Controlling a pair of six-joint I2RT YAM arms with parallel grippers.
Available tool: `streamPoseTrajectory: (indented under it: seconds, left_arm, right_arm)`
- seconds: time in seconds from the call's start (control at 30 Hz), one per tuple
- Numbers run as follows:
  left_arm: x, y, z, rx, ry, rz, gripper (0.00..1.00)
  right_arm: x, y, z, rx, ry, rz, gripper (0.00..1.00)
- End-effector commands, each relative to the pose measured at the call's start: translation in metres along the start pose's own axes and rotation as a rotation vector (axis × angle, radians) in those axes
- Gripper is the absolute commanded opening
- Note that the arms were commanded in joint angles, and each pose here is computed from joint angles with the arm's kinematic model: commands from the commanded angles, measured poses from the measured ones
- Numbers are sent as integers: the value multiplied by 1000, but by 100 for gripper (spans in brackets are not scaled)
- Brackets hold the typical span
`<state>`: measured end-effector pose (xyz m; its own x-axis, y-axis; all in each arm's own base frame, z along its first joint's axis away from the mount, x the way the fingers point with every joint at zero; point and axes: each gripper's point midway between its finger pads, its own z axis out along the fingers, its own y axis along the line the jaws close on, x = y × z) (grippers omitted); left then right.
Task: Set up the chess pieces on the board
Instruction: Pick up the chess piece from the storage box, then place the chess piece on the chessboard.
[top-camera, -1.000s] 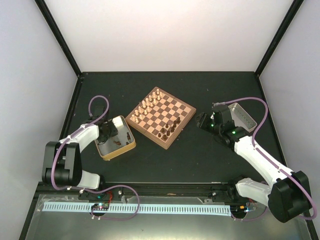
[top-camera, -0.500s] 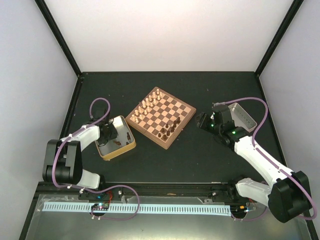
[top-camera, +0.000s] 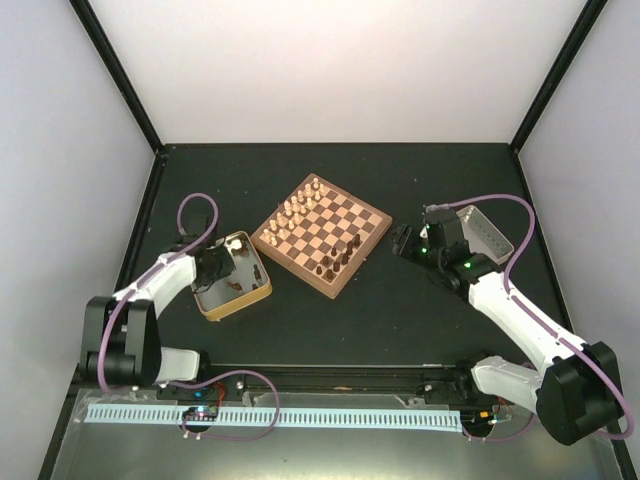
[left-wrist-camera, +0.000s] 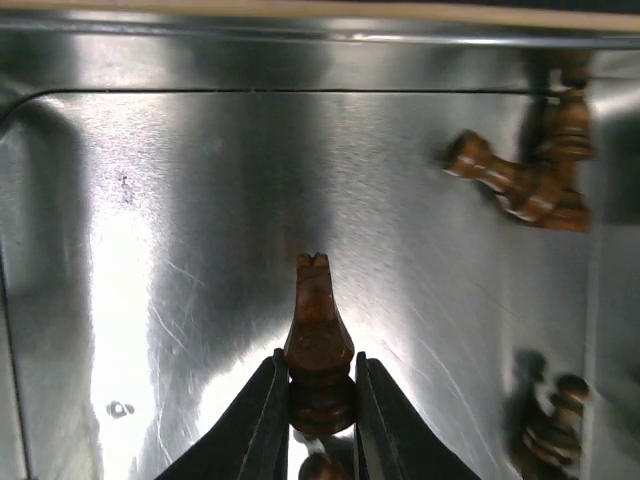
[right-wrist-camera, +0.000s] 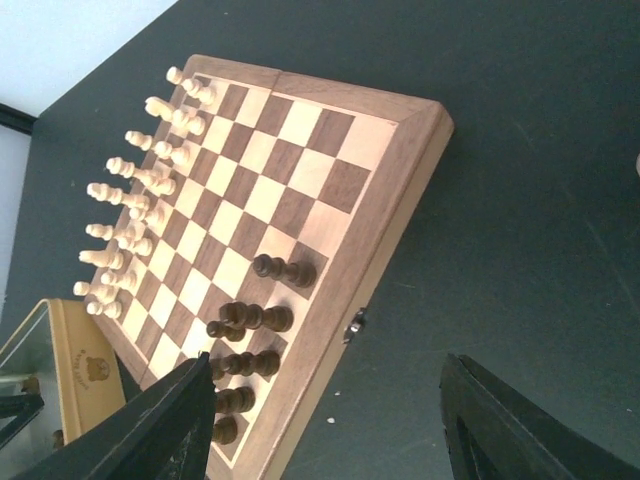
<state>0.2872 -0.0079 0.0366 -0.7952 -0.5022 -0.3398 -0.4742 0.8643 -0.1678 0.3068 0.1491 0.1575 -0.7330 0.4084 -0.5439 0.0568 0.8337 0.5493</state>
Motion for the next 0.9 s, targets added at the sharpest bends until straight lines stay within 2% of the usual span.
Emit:
streamPoseTrajectory:
  seconds: [0.0, 0.1, 0.2, 0.27, 0.5, 0.63, 0.87]
  left_arm:
    - [-8, -23, -38, 101, -38, 54, 8]
    - [-7, -49, -60, 233, -55, 133, 8]
    - [-3, -94, -87, 477, -76, 243, 8]
    - [10, -131, -112, 685, -75, 346, 8]
    - [58, -214, -195, 1128, -156, 682, 11]
    - [77, -231, -227, 1299, -189, 800, 10]
    - [102, -236, -262, 1519, -130, 916, 10]
  right_arm:
    - [0, 20, 3, -97, 18, -17, 62]
    - [7, 36, 7, -182, 72, -33, 62]
    - [17, 65, 5, -331, 157, -62, 62]
    - [21, 87, 0, -445, 211, -88, 62]
    - [36, 156, -31, -767, 343, -244, 69]
    - [35, 175, -53, -859, 356, -285, 70]
    - [35, 197, -82, -941, 354, -368, 66]
